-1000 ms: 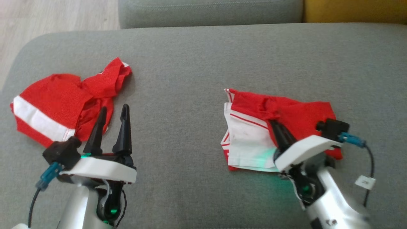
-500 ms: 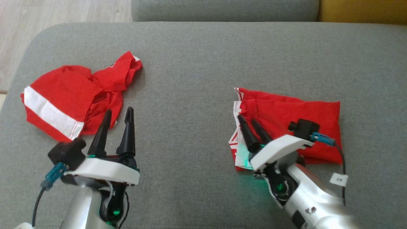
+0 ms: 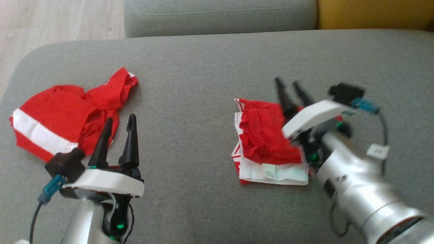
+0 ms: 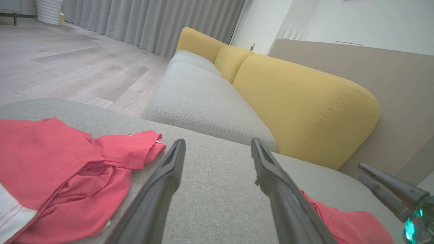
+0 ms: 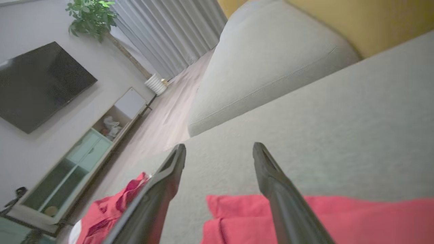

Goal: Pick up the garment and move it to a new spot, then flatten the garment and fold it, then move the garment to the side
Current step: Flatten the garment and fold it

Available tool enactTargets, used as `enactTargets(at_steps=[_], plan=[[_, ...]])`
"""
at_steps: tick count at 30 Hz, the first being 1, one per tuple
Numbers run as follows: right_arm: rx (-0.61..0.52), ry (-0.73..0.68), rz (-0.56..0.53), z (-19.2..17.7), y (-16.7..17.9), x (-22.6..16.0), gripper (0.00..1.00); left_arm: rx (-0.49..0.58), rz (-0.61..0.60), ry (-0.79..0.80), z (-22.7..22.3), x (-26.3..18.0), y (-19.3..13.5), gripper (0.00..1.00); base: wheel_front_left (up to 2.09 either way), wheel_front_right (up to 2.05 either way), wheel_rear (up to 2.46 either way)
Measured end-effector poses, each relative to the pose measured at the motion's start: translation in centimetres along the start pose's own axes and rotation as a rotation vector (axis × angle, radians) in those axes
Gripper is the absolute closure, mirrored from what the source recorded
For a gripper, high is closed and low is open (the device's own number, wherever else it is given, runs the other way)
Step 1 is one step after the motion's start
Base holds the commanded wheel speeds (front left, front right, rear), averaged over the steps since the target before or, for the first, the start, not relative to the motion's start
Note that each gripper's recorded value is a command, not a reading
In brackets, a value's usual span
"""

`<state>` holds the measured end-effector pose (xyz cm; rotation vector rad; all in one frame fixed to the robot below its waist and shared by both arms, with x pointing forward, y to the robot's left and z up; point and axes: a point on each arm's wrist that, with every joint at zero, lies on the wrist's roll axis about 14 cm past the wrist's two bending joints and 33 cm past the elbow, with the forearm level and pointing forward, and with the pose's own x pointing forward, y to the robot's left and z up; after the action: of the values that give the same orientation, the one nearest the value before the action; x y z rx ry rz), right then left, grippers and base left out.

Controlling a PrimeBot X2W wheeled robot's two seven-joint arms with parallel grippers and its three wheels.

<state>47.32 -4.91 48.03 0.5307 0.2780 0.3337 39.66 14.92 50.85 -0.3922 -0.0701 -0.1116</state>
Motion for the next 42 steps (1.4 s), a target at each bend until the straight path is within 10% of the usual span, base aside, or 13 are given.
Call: enactTargets(at_steps=[12, 35, 37, 42], plan=[[-0.421, -0.192, -0.146, 10.3, -8.4, -4.1, 0.0, -0.006, -0.067, -0.036, 1.0, 0.8, -2.3, 0.0, 0.0, 0.0, 0.0], [-0.485, -0.259, -0.293, 4.4, -9.6, -13.0, 0.0, 0.041, -0.073, -0.003, -0.1, -1.2, -2.8, 0.0, 0.0, 0.0, 0.0], [-0.49, -0.258, -0.279, 4.5, -9.1, -12.6, 1.0, 0.04, -0.071, 0.002, -0.2, -1.2, -2.7, 0.0, 0.0, 0.0, 0.0], [-0.498, -0.189, -0.196, 2.5, -7.0, -10.6, 1.0, 0.036, -0.059, 0.012, -0.6, -1.3, -2.3, 0.0, 0.0, 0.0, 0.0]])
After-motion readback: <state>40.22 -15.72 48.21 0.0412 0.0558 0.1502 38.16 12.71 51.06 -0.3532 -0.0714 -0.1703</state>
